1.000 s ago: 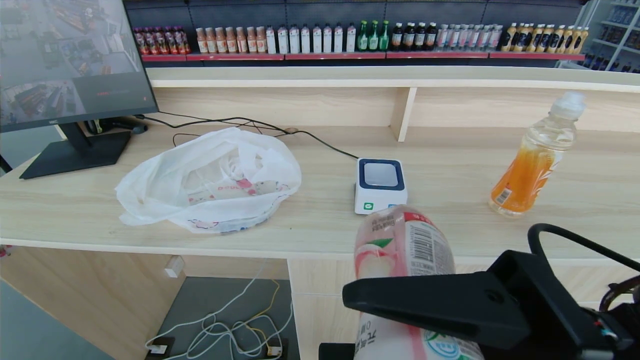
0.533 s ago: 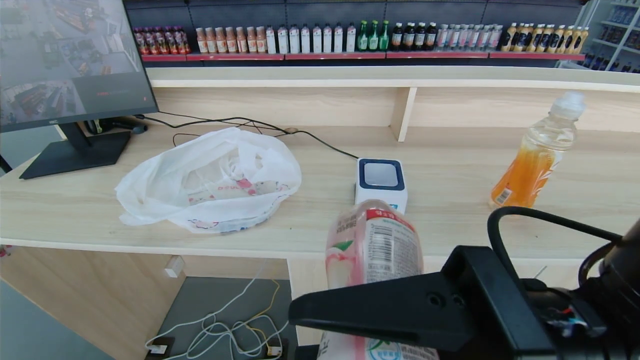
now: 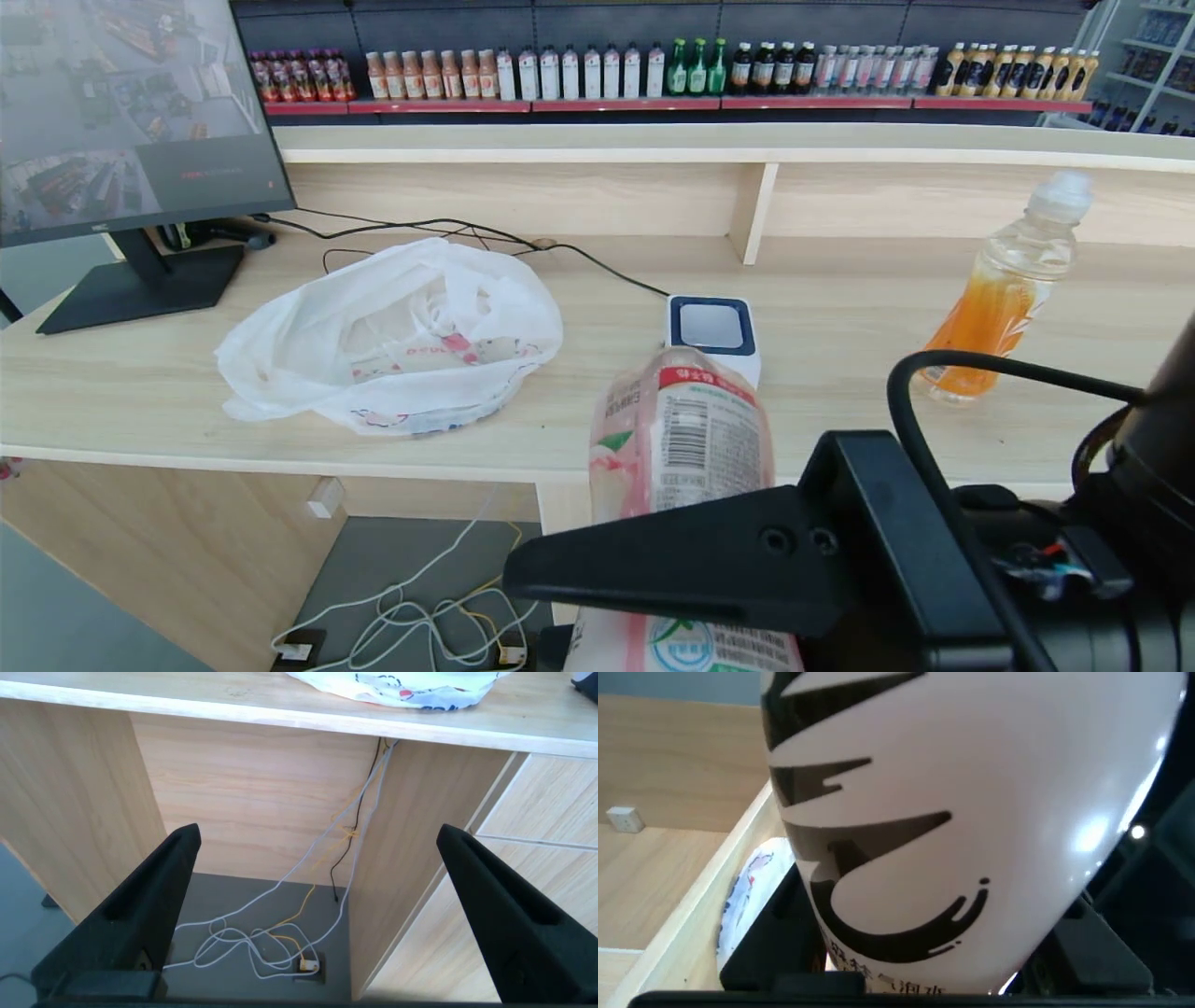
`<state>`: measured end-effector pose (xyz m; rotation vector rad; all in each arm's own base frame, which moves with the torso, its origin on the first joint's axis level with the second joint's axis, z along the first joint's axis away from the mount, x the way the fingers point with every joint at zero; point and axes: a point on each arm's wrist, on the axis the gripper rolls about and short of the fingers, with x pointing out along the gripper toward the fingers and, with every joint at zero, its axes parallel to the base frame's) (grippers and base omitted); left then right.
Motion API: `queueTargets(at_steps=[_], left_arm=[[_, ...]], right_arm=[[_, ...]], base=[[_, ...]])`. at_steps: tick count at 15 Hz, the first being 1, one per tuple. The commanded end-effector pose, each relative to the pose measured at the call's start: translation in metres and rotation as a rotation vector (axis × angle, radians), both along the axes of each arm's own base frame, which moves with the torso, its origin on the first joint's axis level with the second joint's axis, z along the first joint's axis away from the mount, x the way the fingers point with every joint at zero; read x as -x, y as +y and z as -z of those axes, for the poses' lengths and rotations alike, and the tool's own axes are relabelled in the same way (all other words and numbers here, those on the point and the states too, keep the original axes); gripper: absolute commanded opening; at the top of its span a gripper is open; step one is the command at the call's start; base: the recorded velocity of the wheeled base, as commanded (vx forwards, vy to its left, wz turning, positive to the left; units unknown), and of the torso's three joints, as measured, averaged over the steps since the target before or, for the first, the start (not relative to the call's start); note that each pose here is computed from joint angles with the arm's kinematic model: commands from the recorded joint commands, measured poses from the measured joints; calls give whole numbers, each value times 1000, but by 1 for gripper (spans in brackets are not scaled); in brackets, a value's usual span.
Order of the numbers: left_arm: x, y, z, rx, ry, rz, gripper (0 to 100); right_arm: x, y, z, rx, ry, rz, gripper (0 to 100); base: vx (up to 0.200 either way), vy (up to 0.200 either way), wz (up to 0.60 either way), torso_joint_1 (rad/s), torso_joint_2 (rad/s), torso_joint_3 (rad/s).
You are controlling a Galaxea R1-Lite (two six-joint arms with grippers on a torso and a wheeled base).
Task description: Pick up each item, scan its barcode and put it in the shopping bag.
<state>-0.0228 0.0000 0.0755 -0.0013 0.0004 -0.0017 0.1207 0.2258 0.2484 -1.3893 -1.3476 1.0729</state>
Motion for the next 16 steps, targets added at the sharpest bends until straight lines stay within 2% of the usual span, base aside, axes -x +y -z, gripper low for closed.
queueTargets(at_steps=[1, 11, 13, 16], left_arm=[[0, 0, 0, 0, 0, 0, 100], [0, 0, 0, 0, 0, 0, 100], [0, 0, 0, 0, 0, 0, 100], [0, 0, 0, 0, 0, 0, 100]], right_arm=[[0, 0, -8, -20, -22, 1, 0], [0, 0, -4, -12, -10, 9, 0], [-3, 1, 0, -19, 36, 16, 0], [-10, -2, 13, -122, 164, 30, 0]], base=[[0, 0, 0, 0, 0, 0], [0, 0, 0, 0, 0, 0], [0, 0, 0, 0, 0, 0], [0, 0, 0, 0, 0, 0]])
